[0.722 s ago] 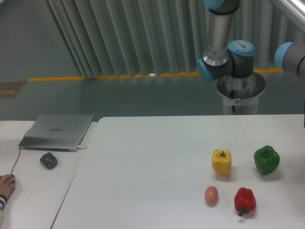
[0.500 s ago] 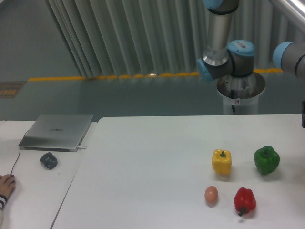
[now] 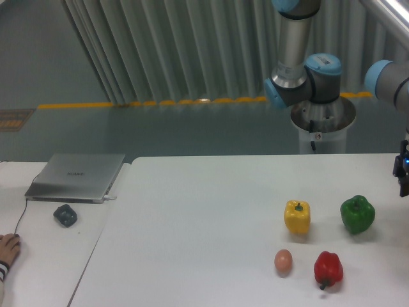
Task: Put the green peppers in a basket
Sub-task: 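Move the gripper in over the green bell pepper, then lower the open gripper around the green bell pepper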
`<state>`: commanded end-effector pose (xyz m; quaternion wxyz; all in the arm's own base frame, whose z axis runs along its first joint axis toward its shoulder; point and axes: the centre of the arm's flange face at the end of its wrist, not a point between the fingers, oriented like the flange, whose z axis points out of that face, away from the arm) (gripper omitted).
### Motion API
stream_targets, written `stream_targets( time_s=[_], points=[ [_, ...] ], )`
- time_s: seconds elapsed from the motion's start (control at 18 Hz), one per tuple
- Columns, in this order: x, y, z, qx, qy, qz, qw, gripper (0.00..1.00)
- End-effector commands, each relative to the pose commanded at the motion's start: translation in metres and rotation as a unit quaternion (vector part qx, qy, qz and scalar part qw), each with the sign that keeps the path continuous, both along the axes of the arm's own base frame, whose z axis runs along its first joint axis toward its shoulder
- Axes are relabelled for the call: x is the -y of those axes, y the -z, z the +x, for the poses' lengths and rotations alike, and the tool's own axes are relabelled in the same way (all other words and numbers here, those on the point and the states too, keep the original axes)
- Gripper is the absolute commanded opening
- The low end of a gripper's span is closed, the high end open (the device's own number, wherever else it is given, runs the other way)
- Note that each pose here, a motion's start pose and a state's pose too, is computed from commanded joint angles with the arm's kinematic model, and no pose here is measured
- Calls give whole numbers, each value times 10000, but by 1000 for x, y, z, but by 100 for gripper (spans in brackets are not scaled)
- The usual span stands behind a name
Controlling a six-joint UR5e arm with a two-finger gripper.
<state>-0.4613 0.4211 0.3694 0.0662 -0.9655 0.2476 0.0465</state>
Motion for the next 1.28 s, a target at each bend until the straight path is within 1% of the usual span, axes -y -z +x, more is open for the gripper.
stream_targets(
  time_s=[0.11, 0.39, 0.56, 0.67, 0.72, 0.89, 0.94, 1.0, 1.11, 1.28],
  points=[
    [1, 0, 0, 24, -97, 8, 9999, 100],
    [0, 1, -1, 172, -515, 167, 9984, 100],
    [-4, 0, 3, 279, -952, 227, 9948, 100],
    [-9, -1, 7, 382, -1109, 327, 9926, 100],
    [-10, 0, 8, 394, -1119, 312, 9924, 100],
    [-13, -4, 22, 495, -929, 171, 9943, 100],
    [-19, -5, 33, 569, -659, -22, 9962, 100],
    [-23, -3, 40, 548, -503, -172, 9971, 100],
    [-35, -2, 57, 365, -247, -466, 9979, 100],
    [-51, 8, 83, 237, 43, -936, 9953, 100]
  ],
)
